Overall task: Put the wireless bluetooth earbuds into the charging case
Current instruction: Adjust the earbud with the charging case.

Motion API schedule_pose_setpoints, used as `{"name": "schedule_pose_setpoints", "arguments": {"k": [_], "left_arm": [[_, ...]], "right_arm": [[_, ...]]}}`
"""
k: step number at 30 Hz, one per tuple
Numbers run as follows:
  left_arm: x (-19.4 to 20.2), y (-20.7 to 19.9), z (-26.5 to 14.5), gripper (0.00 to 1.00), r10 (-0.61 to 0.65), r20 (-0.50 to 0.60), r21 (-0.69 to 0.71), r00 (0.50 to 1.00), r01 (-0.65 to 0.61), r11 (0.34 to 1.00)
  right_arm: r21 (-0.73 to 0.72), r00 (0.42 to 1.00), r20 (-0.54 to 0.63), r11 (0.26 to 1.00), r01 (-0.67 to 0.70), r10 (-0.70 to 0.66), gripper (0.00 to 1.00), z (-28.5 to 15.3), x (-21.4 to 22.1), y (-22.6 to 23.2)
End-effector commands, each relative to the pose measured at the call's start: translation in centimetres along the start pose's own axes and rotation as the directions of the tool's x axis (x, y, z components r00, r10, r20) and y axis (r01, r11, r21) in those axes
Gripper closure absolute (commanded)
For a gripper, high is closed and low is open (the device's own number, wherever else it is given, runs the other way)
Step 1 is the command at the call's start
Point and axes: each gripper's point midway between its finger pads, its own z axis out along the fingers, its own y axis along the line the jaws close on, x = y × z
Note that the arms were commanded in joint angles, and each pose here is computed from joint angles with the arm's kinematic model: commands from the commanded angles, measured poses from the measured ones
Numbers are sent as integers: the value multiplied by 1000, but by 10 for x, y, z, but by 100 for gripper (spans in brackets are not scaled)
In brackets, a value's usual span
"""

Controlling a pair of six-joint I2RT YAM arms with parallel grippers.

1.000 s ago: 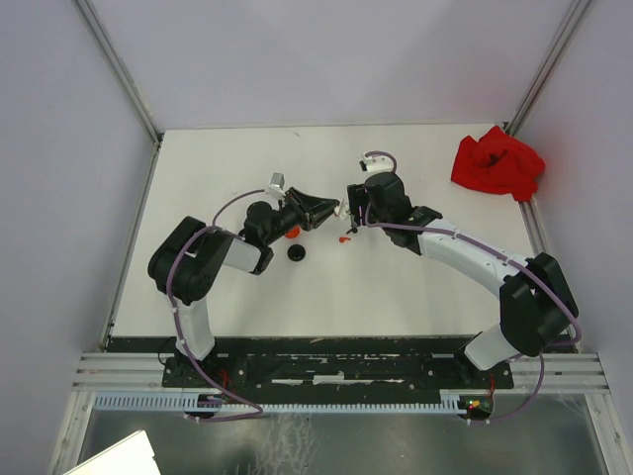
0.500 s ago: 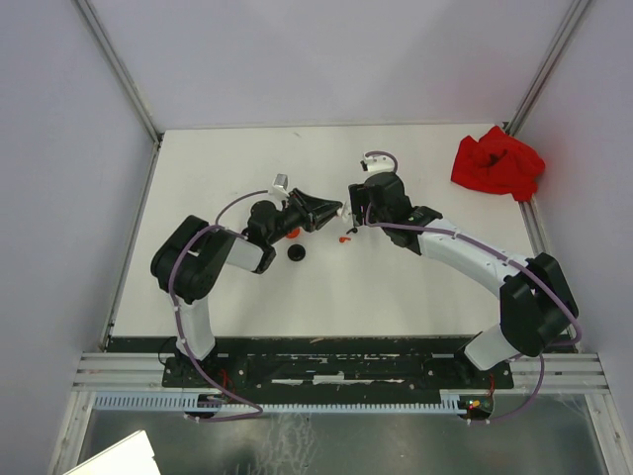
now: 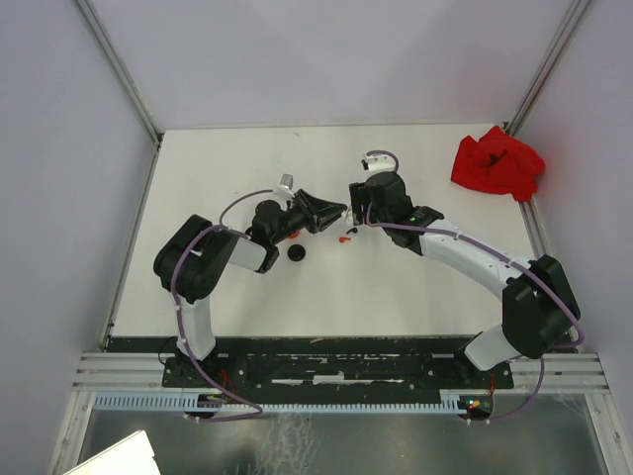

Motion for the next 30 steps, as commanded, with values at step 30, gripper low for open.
{"name": "schedule_pose_setpoints", "arguments": {"k": [30], "left_arm": [[-39, -6, -40, 97, 40, 85, 63, 996, -46, 997]], "right_arm": [[11, 998, 65, 1000, 27, -27, 27, -15, -30, -4]]}}
